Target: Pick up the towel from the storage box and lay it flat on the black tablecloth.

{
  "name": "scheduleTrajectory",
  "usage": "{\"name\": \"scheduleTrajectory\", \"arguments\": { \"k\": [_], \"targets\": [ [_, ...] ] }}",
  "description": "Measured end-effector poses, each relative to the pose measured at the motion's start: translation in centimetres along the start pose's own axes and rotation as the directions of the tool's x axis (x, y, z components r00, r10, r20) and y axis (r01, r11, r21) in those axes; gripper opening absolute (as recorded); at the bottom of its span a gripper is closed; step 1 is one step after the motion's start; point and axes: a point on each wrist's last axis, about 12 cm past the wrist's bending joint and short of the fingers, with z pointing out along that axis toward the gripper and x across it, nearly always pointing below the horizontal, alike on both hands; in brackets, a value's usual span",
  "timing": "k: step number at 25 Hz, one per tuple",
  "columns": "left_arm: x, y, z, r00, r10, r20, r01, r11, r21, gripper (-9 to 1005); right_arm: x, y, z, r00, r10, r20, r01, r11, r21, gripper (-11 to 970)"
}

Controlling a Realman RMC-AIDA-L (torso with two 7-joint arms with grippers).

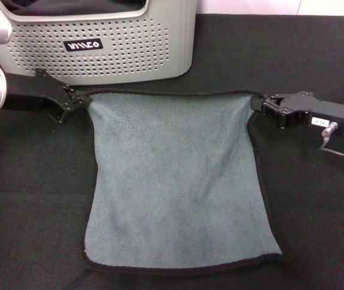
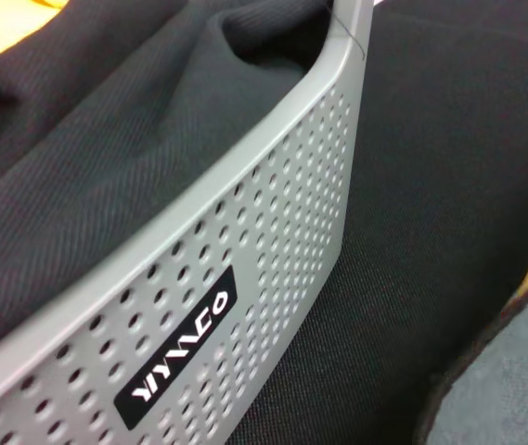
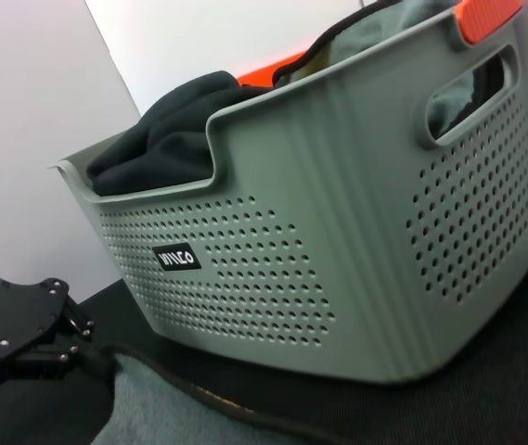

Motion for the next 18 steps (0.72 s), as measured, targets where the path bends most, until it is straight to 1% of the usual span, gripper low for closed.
{"name": "scheduleTrajectory", "arguments": {
  "k": [5, 10, 13, 16, 18],
  "targets": [
    [0.0, 0.2, 0.2, 1.000, -0.012, 0.000, 0.012, 1.000, -0.014, 47, -0.1, 0.1, 0.2, 1.000, 0.005, 0.006, -0.005, 1.000, -0.003, 114],
    [0.0, 0.4, 0.2, 1.000, -0.030, 0.003, 0.030, 0.999, -0.031, 101, -0.7, -0.2, 0.0, 0.998, 0.030, 0.047, -0.031, 0.999, 0.017, 202],
    [0.2, 0.6, 0.0, 0.998, -0.056, 0.004, 0.056, 0.997, -0.044, 147, -1.0, -0.9, -0.7, 0.995, 0.048, 0.084, -0.052, 0.997, 0.050, 254],
    [0.3, 0.6, -0.4, 0.997, -0.081, 0.001, 0.081, 0.996, -0.046, 192, -1.0, -0.7, -1.9, 0.990, 0.047, 0.133, -0.049, 0.999, 0.012, 307],
    [0.3, 0.3, -1.2, 0.996, -0.087, 0.011, 0.087, 0.996, -0.020, 223, -1.0, -0.2, -2.9, 0.987, 0.030, 0.161, -0.025, 0.999, -0.032, 404]
  ]
}}
